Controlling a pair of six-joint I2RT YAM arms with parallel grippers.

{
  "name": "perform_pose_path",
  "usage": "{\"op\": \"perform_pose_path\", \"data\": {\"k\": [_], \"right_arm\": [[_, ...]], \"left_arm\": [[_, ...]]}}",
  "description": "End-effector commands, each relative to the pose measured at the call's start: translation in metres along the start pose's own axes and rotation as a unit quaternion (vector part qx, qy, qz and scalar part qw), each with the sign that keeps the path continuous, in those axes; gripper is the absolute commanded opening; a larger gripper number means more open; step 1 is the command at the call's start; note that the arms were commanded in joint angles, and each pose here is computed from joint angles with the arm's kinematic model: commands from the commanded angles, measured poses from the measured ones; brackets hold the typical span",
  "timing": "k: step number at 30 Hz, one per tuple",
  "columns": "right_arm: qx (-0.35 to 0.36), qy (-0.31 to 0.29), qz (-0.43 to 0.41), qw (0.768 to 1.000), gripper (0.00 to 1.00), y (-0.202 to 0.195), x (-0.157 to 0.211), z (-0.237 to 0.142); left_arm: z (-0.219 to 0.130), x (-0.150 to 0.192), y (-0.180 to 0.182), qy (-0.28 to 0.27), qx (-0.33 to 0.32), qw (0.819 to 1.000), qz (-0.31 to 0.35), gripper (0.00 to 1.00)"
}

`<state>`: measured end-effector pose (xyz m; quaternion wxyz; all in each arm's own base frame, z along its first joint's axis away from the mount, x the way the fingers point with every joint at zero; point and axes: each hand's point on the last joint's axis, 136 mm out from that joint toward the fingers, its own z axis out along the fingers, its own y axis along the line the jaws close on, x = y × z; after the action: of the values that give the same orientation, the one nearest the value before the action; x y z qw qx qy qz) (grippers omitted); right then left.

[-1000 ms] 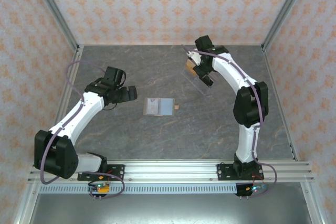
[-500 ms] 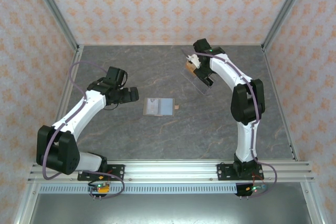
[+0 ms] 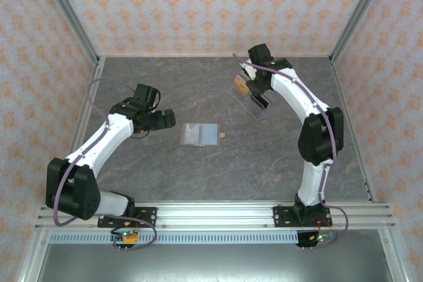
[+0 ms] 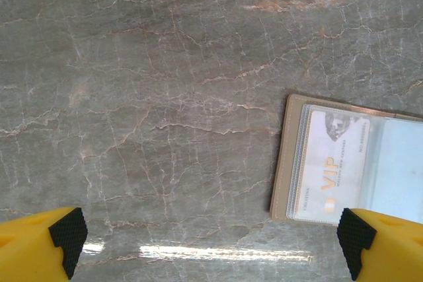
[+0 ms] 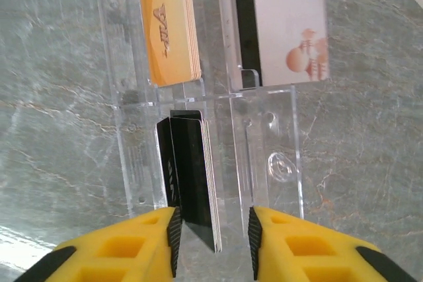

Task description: Take the credit cards out of the card holder

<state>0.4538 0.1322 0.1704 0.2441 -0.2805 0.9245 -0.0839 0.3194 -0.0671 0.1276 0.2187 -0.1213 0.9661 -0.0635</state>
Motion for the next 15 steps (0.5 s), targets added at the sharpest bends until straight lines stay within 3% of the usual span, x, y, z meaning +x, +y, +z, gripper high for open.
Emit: {"op": "perform_pose_path", "data": {"k": [1, 4, 8, 15], "right_arm": [[-0.022, -0.022, 0.09, 0.995, 0.42, 0.013, 0.0, -0.023], [-0.05, -0.058, 0.198, 0.977, 0.43, 0.027, -0.007, -0.042], [-0.132, -0.089, 0.284, 0.945, 0.54, 0.07, -0.008, -0.057], [-0.207, -0.031, 0.354, 0.912, 0.56, 0.153, 0.013, -0.043]], "left_arm": [[-0.005, -0.002, -0.002, -0.011, 0.008, 1.0, -0.021, 1.0], [-0.004, -0.002, -0.007, -0.013, 0.025, 0.999, -0.044, 1.0], [0.0, -0.001, -0.016, -0.007, 0.049, 0.997, -0.066, 1.0], [0.012, 0.004, -0.029, 0.011, 0.073, 0.993, -0.087, 1.0]]}}
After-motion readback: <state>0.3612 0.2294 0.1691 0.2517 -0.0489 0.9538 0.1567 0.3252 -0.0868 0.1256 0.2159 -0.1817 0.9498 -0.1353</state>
